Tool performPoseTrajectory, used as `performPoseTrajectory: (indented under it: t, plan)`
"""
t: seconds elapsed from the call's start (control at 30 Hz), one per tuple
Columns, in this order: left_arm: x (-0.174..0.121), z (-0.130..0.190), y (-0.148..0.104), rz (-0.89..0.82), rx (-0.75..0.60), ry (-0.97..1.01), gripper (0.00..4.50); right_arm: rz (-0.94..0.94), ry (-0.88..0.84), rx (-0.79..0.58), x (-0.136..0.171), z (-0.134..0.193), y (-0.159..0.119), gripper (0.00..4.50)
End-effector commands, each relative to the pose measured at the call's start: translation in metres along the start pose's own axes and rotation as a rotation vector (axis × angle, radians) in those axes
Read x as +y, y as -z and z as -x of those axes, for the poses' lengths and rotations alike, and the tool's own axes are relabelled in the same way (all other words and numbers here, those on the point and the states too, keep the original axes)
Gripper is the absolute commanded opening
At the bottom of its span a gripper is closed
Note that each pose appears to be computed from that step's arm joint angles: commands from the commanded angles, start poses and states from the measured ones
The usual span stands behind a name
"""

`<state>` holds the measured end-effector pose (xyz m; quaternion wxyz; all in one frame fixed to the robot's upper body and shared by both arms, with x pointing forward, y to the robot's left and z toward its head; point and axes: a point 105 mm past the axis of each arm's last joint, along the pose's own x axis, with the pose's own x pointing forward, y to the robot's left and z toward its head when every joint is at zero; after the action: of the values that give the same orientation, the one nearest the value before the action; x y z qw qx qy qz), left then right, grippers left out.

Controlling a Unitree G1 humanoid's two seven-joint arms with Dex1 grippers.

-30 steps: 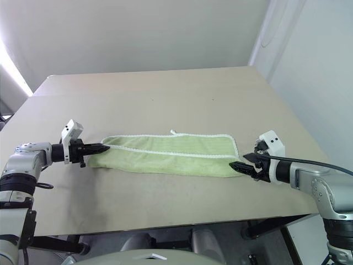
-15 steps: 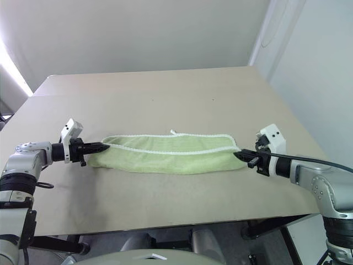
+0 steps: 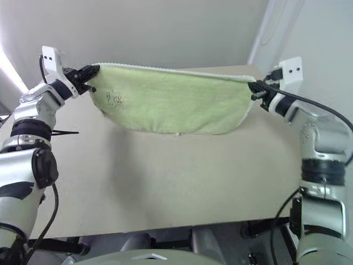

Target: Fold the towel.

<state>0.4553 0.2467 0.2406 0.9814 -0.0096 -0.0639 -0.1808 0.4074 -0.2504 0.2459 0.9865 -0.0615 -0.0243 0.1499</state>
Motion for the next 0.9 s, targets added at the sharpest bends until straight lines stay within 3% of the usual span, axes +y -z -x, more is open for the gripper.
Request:
performPoseTrajectory:
  t: [0.03,0.13,0.23,0.4,0.5,0.73,0.9]
  plan:
    - [0.024,0.004,-0.035,-0.096,-0.085,-0.161,0.00,0.088,0.126,-0.122,-0.029,-0.001,-0.034,0.05]
    - [0.022,0.006,-0.036,-0.162,-0.077,-0.130,0.00,0.118,0.092,-0.133,-0.028,-0.001,-0.034,0.05]
    - [0.018,0.017,-0.023,-0.199,-0.039,-0.008,0.00,0.134,-0.016,-0.090,-0.016,0.014,-0.015,0.05]
    - [0.012,0.058,0.030,-0.280,0.132,0.258,0.00,0.117,-0.279,0.072,0.031,0.063,0.043,0.05]
    - [0.006,0.091,0.060,-0.256,0.228,0.395,0.00,0.095,-0.348,0.164,0.048,0.091,0.069,0.05]
    - [-0.004,0.153,0.095,-0.210,0.368,0.476,0.00,0.010,-0.423,0.248,0.067,0.124,0.084,0.05]
    - [-0.006,0.180,0.099,-0.184,0.416,0.439,0.00,-0.011,-0.510,0.307,0.086,0.144,0.093,0.05]
